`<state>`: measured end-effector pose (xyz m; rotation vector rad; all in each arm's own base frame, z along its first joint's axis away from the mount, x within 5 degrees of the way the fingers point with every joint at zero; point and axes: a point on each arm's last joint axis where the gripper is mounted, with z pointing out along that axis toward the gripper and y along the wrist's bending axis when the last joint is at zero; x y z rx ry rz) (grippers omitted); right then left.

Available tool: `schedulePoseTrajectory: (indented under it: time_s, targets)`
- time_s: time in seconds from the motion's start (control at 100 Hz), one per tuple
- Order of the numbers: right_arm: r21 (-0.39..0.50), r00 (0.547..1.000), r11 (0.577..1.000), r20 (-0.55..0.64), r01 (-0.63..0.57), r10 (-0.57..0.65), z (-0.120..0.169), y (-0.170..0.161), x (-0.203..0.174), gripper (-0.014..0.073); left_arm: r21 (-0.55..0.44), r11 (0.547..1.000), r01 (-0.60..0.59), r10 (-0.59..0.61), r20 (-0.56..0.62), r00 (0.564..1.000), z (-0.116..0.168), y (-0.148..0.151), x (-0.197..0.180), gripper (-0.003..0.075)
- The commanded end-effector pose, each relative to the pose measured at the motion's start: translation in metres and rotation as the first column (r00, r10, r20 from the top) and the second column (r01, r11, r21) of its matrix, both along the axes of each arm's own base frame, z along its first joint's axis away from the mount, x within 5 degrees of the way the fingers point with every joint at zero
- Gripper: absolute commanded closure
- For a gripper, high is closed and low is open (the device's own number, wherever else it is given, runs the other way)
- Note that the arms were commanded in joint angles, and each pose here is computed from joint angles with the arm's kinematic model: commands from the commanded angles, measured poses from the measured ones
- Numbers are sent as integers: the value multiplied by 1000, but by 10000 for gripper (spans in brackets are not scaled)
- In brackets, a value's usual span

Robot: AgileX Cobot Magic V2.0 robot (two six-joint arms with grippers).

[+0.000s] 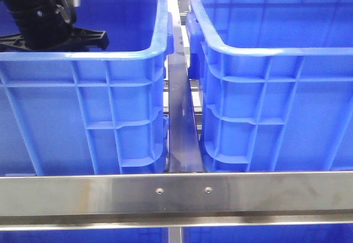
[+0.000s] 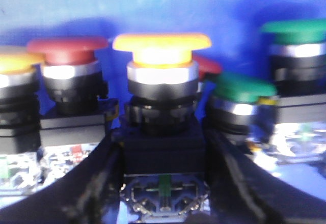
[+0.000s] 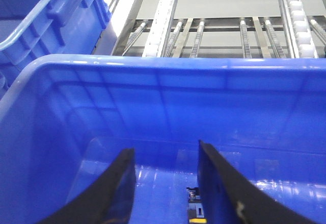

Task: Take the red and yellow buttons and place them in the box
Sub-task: 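Lift the yellow button with the left gripper toward the right gripper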

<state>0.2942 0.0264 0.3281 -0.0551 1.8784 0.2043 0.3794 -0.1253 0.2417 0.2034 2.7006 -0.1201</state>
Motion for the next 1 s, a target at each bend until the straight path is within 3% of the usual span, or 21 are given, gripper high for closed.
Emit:
schedulePoseTrajectory:
  time_s: [0.0, 0.18, 0.44, 0.58, 0.83, 0.89, 0.99]
  targets:
    - [1, 998, 1000, 62, 0, 0, 19, -1, -6, 272, -64, 998, 8, 2, 163, 987, 51, -2, -8, 601]
    - [1, 998, 1000, 63, 1, -1, 19, -1, -6, 272, -74, 991, 114, -89, 283, 955, 94, -18, -36, 601]
    - [1, 998, 1000, 59, 0, 0, 18, -1, -5, 272, -82, 939, 333, -265, 443, 856, 143, -61, -90, 601]
    - [2, 998, 1000, 59, -2, 2, 18, 0, -5, 272, -40, 879, 475, -398, 487, 777, 149, -91, -114, 601]
    - [36, 990, 990, 40, -139, 138, 17, 12, -8, 272, 108, 692, 713, -660, 496, 565, 146, -128, -145, 601]
    - [57, 984, 983, 34, -176, 174, 17, 16, -10, 272, 119, 663, 739, -685, 494, 536, 146, -132, -149, 601]
    - [87, 973, 969, 25, -231, 229, 17, 21, -12, 265, 121, 651, 749, -694, 494, 523, 146, -134, -152, 601]
